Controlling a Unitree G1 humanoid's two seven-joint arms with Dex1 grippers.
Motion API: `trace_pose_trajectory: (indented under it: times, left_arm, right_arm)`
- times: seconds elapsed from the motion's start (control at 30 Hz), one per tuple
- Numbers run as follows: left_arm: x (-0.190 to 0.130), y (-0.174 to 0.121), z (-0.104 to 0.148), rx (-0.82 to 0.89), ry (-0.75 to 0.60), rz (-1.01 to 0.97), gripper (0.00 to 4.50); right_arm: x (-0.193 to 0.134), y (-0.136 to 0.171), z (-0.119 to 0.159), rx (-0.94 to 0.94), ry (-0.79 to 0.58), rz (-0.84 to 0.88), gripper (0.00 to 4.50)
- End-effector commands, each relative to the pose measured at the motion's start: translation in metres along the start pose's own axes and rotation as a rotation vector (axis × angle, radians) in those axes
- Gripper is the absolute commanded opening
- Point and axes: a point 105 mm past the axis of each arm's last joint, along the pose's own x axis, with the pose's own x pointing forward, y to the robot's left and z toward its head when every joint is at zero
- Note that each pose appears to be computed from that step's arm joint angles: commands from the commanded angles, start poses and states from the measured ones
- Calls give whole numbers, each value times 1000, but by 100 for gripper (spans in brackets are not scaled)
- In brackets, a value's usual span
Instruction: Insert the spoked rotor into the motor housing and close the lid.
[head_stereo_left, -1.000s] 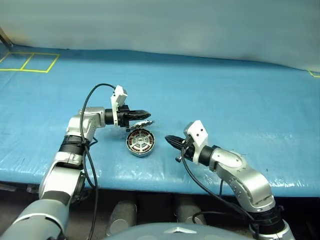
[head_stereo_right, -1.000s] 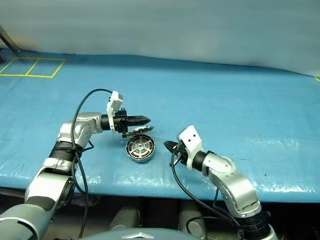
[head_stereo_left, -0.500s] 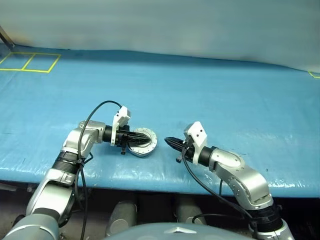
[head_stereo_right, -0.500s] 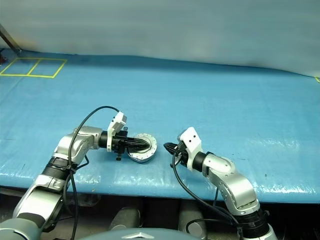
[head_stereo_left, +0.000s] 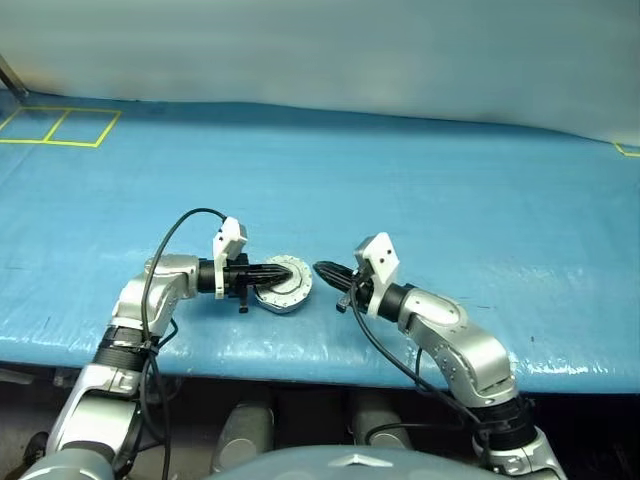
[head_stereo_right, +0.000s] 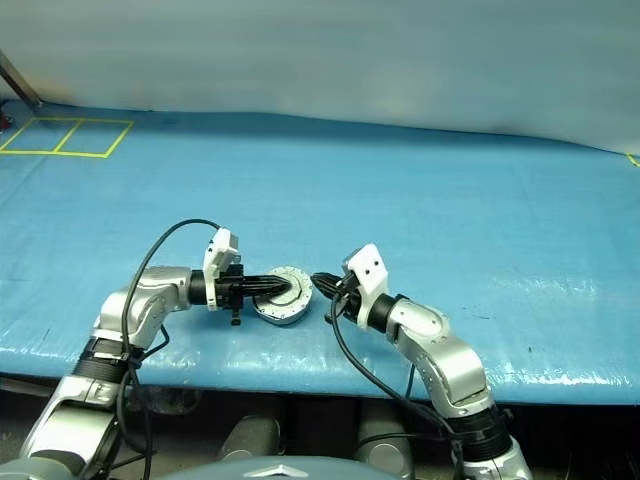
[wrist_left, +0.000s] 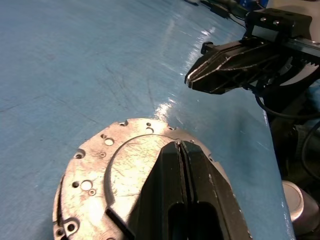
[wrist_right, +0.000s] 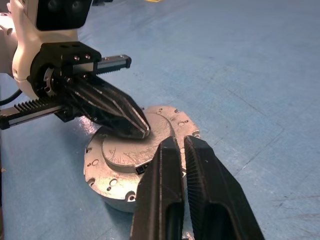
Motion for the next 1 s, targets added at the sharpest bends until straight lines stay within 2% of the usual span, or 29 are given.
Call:
trace_pose_trajectory:
  times: [0.03, 0.37, 0.83, 0.97, 1.0]
  left_arm:
    - [-16, 1, 12, 84, -52, 88, 0]
    - [-44, -9, 12, 87, -155, 233, 0]
    - [-49, -18, -7, 21, -175, 305, 0]
    - [-53, -15, -10, 6, -191, 343, 0]
    - [-54, -14, -11, 3, -193, 353, 0]
  right_arm:
    - [8, 7, 13, -38, -46, 45, 122]
    - [32, 28, 8, -91, -19, 161, 447]
    - [44, 22, -6, -128, 27, 135, 447]
    - [44, 21, -9, -189, 41, 128, 447]
    - [44, 20, -9, -198, 40, 126, 410]
